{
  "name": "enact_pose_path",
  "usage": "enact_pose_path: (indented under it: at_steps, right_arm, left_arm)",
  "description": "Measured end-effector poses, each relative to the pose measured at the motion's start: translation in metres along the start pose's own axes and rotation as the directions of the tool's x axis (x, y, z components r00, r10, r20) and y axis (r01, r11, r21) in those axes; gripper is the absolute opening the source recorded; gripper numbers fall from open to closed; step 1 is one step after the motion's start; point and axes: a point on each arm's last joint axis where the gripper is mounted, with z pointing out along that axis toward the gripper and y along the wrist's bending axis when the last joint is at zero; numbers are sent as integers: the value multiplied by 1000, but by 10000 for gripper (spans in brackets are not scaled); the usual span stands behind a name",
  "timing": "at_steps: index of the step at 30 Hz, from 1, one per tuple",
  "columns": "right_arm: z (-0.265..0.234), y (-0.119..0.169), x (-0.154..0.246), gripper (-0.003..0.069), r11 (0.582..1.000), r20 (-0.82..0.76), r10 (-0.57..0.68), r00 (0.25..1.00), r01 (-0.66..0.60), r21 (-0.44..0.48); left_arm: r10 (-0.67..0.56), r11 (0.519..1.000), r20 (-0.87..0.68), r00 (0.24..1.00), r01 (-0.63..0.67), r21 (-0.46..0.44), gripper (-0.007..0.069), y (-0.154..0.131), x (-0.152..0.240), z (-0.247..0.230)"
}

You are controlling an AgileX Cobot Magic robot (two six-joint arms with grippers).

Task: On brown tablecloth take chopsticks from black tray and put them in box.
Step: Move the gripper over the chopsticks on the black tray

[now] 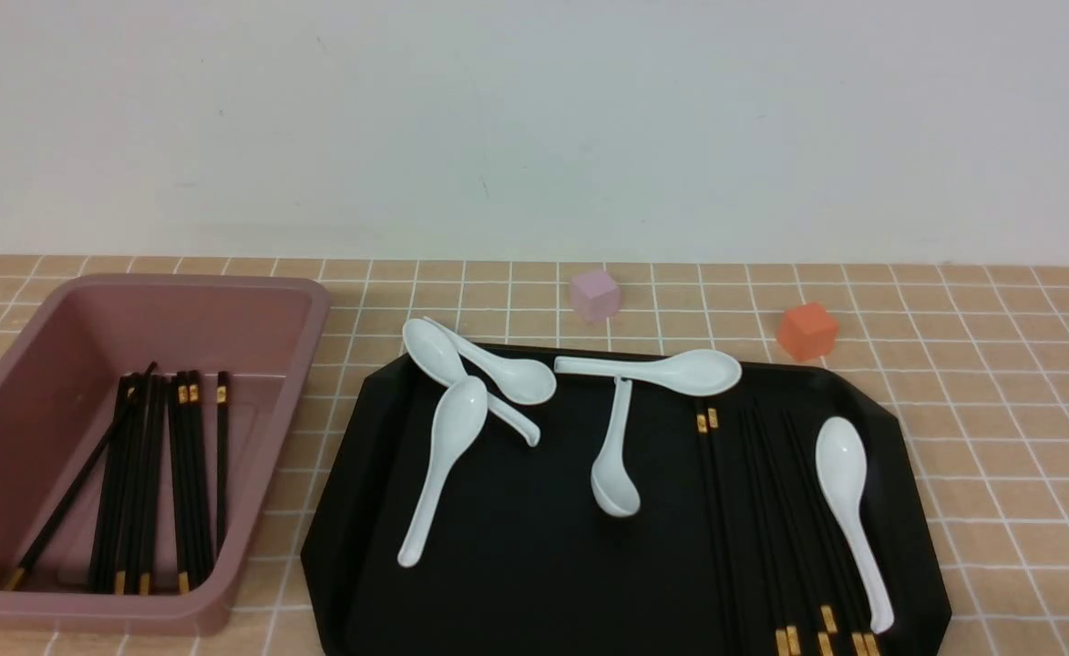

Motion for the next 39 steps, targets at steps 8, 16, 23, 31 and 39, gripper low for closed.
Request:
enact_pose_path:
  at_steps: [8, 16, 23, 31, 39]
  right_arm:
    - [0, 0, 0, 183, 1000, 0, 0, 1000, 0, 0]
    - [0, 0, 0, 192, 1000, 0, 0, 1000, 0, 0]
    - [0, 0, 0, 207, 1000, 0, 0, 1000, 0, 0]
    - [0, 0, 0, 213, 1000, 0, 0, 1000, 0, 0]
    - [0, 1, -1, 221, 1000, 12, 30, 999, -30, -7]
  left_arm:
    - [0, 1000, 0, 1000, 0, 0, 239, 0, 0, 0]
    - [0, 1000, 0, 1000, 0, 0, 239, 0, 0, 0]
    - [0, 1000, 0, 1000, 0, 0, 239, 0, 0, 0]
    - [0, 1000, 0, 1000, 0, 0, 239, 0, 0, 0]
    - [0, 1000, 0, 1000, 0, 0, 239, 0, 0, 0]
